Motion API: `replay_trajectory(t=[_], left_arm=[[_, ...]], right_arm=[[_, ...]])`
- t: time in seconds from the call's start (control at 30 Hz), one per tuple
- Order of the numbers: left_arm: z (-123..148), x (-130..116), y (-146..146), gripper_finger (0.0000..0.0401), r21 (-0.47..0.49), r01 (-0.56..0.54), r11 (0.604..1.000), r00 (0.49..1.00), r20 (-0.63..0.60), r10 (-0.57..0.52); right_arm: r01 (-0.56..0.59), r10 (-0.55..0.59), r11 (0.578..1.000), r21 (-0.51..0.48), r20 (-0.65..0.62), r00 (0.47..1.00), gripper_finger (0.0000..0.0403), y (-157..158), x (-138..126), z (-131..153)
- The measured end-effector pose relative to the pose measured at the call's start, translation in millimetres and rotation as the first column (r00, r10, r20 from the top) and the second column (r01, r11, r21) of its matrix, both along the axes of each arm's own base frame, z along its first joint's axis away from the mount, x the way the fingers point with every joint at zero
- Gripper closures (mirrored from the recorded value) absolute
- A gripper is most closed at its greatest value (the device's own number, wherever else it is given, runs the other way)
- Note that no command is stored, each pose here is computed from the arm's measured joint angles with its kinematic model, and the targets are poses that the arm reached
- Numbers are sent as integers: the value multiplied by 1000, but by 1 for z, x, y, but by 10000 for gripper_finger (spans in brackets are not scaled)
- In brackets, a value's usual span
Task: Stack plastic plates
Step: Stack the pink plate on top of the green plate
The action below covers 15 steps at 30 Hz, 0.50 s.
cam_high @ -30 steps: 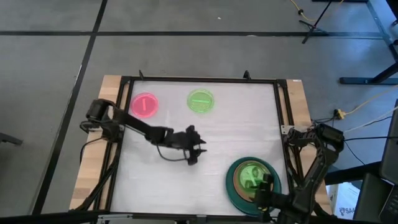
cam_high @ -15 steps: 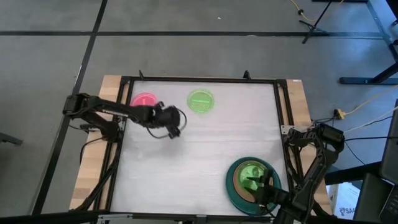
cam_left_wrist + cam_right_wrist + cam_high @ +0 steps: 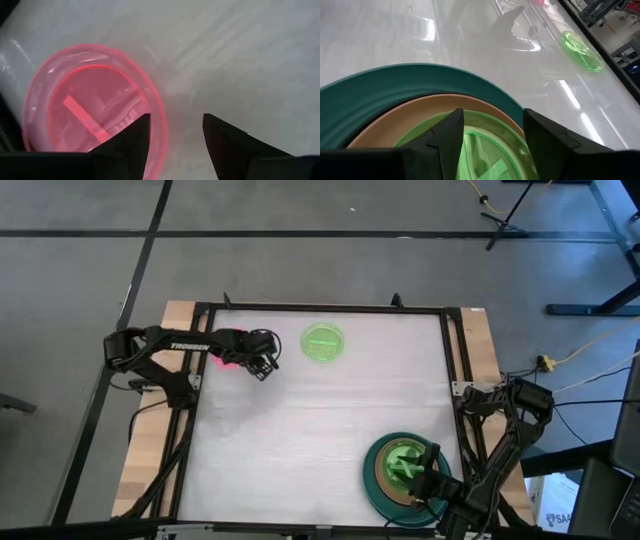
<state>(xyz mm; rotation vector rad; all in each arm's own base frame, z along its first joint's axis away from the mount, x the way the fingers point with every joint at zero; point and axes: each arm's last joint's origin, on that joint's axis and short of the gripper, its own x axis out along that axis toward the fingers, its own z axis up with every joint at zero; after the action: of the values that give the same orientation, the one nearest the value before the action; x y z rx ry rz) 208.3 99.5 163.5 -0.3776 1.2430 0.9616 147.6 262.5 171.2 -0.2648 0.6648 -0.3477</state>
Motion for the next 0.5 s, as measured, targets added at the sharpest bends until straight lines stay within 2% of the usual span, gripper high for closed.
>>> replay_trajectory(t=[0.27, 0.5], left_arm=[[0, -6, 11, 226, 2, -23, 1000, 1000, -17, 23], [-13, -19, 16, 226, -5, -55, 998, 997, -53, 55]], right_arm=[[9, -9, 1000, -8, 19, 1000, 205, -2, 2, -1], [20, -20, 1000, 11, 21, 1000, 205, -2, 2, -1]])
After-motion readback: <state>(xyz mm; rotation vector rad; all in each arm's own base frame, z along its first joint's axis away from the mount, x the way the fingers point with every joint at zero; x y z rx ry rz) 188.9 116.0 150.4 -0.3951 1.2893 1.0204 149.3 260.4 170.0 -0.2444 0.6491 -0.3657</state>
